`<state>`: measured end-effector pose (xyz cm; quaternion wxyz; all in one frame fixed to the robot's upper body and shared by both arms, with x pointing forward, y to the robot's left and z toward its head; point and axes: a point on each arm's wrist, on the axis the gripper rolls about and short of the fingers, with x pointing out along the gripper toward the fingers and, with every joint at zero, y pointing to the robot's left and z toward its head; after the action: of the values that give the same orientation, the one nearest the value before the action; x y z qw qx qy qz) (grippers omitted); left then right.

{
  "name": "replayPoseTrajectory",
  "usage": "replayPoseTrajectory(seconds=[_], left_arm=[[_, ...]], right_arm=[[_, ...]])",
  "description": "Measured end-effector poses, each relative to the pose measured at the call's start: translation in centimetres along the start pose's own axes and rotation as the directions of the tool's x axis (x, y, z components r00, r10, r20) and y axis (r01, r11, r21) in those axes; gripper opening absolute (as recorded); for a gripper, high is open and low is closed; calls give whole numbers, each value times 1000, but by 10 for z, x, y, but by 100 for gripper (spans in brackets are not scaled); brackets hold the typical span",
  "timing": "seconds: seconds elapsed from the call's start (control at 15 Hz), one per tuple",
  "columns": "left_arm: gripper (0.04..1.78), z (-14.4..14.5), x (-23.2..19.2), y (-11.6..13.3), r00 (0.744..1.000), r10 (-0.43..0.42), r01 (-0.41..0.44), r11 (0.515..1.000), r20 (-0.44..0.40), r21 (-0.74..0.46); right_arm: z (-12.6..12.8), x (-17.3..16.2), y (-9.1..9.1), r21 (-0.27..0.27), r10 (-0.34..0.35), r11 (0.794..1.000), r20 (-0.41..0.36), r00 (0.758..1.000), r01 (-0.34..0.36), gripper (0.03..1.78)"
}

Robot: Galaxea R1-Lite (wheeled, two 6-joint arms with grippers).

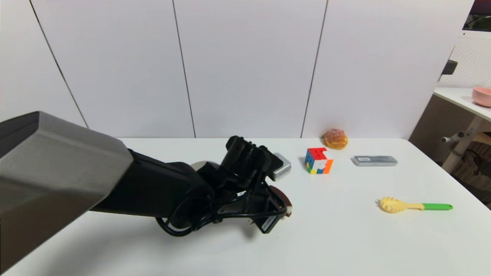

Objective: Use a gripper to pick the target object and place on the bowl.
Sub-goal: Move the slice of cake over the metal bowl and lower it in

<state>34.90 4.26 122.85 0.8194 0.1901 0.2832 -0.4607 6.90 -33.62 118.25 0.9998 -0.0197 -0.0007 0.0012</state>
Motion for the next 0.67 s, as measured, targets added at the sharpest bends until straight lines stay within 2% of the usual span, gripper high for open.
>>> replayPoseTrajectory(seconds=[0.2, 0.4, 0.67], left_arm=[[78, 13, -30, 9, 998, 32, -32, 999, 55, -5], [78, 18, -68, 36, 990, 111, -107, 993, 84, -46], [78, 16, -99, 74, 966, 228, -214, 970, 124, -115]], right_arm=[[0, 0, 0, 0, 0, 1000, 0, 1000, 0, 171], [0, 0, 0, 0, 0, 1000, 0, 1000, 0, 171], [0, 0, 0, 0, 1, 1000, 0, 1000, -1, 171]])
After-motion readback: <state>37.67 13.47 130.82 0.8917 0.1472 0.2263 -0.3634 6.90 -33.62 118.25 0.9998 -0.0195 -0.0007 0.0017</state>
